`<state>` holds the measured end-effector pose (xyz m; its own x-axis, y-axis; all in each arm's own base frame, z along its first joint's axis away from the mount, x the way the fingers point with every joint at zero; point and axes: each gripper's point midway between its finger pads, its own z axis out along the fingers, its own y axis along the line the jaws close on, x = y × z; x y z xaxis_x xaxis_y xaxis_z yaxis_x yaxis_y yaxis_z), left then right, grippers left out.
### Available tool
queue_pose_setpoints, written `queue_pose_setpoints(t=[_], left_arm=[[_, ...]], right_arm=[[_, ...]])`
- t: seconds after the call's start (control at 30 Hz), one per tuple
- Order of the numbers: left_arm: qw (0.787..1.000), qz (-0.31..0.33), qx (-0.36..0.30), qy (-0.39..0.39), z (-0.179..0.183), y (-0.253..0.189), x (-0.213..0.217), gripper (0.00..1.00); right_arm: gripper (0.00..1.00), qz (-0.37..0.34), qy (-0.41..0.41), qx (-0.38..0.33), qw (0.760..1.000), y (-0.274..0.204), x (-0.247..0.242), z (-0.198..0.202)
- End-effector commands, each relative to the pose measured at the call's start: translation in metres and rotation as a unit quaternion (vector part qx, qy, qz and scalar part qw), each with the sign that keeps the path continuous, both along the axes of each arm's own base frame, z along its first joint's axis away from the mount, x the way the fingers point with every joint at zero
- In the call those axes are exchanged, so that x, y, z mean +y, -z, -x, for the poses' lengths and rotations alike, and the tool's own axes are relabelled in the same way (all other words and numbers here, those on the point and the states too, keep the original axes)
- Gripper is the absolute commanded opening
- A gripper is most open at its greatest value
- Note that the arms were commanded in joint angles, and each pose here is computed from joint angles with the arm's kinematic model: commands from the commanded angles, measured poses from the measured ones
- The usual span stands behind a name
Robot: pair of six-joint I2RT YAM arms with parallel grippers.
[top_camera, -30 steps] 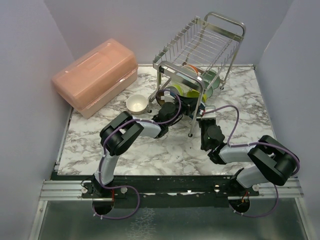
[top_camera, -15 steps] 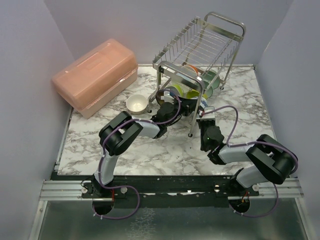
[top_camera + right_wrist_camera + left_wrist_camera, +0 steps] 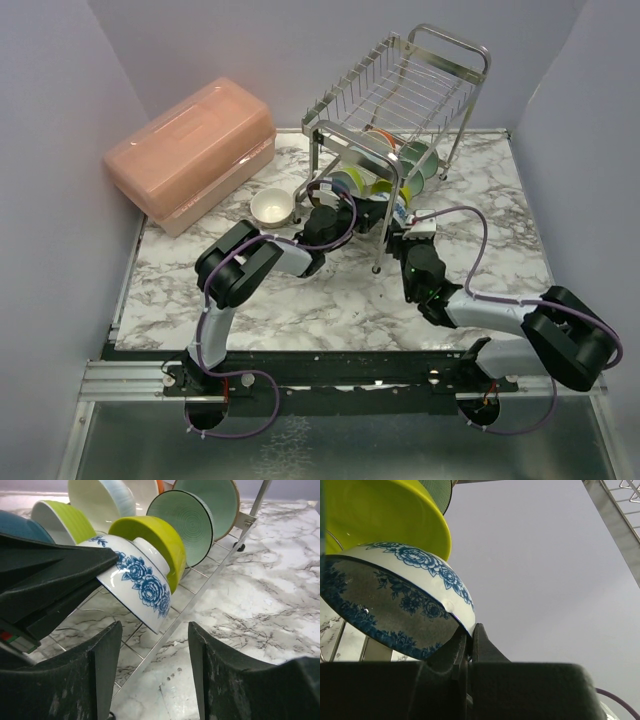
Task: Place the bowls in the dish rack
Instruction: Adjust the bowl in the dish rack.
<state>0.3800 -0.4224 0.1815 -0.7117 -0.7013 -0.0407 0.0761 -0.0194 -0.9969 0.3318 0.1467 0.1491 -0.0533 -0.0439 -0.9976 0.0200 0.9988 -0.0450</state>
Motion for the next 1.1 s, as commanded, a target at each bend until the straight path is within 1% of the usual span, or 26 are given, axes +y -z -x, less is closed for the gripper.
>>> queue_pose_setpoints(t=[0.0, 0.13, 0.2, 0.3, 0.33, 0.43, 0.6, 0.77, 0.8, 0.93, 1.0, 1.07], left_arm=[[1.0, 0.003, 0.003, -0.014, -0.005, 0.005, 0.015, 0.0], [1.0, -0.001, 0.006, -0.018, -0.005, 0.007, 0.019, 0.0], [1.0, -0.004, 0.0, -0.017, -0.005, 0.006, 0.019, 0.0], [1.0, -0.009, -0.006, -0.017, -0.004, 0.003, 0.02, 0.0], [1.0, -0.011, -0.007, -0.02, -0.004, 0.002, 0.022, 0.0], [0.999, -0.022, 0.004, -0.032, -0.004, 0.007, 0.027, 0.0], [0.998, -0.019, 0.03, -0.05, -0.002, 0.018, 0.034, 0.0], [0.998, -0.021, 0.031, -0.05, 0.002, 0.019, 0.033, 0.0], [0.998, -0.022, 0.03, -0.049, 0.003, 0.019, 0.033, 0.05], [0.999, -0.02, 0.018, -0.042, 0.006, 0.009, 0.03, 0.36], [0.999, -0.02, 0.01, -0.041, 0.008, 0.002, 0.03, 0.44], [0.999, -0.019, 0.0, -0.039, 0.012, -0.005, 0.03, 0.49]], right_arm=[[0.61, -0.036, -0.03, 0.026, 0.999, 0.005, 0.006, 0.013], [0.64, -0.068, -0.04, 0.022, 0.997, -0.005, 0.0, 0.027], [0.68, -0.089, -0.035, 0.018, 0.995, -0.01, -0.006, 0.032], [0.69, -0.102, -0.034, 0.02, 0.994, -0.013, -0.012, 0.04], [0.71, -0.106, -0.031, 0.019, 0.994, -0.014, -0.014, 0.041], [0.72, -0.11, -0.023, 0.019, 0.993, -0.015, -0.02, 0.045], [0.72, -0.115, -0.014, 0.016, 0.993, -0.017, -0.024, 0.046], [0.74, -0.115, -0.01, 0.016, 0.993, -0.019, -0.023, 0.044], [0.74, -0.114, -0.009, 0.016, 0.993, -0.02, -0.023, 0.043], [0.75, -0.114, -0.008, 0.015, 0.993, -0.022, -0.022, 0.041], [0.76, -0.115, -0.006, 0.014, 0.993, -0.022, -0.023, 0.041], [0.78, -0.117, -0.002, 0.011, 0.993, -0.024, -0.025, 0.042]])
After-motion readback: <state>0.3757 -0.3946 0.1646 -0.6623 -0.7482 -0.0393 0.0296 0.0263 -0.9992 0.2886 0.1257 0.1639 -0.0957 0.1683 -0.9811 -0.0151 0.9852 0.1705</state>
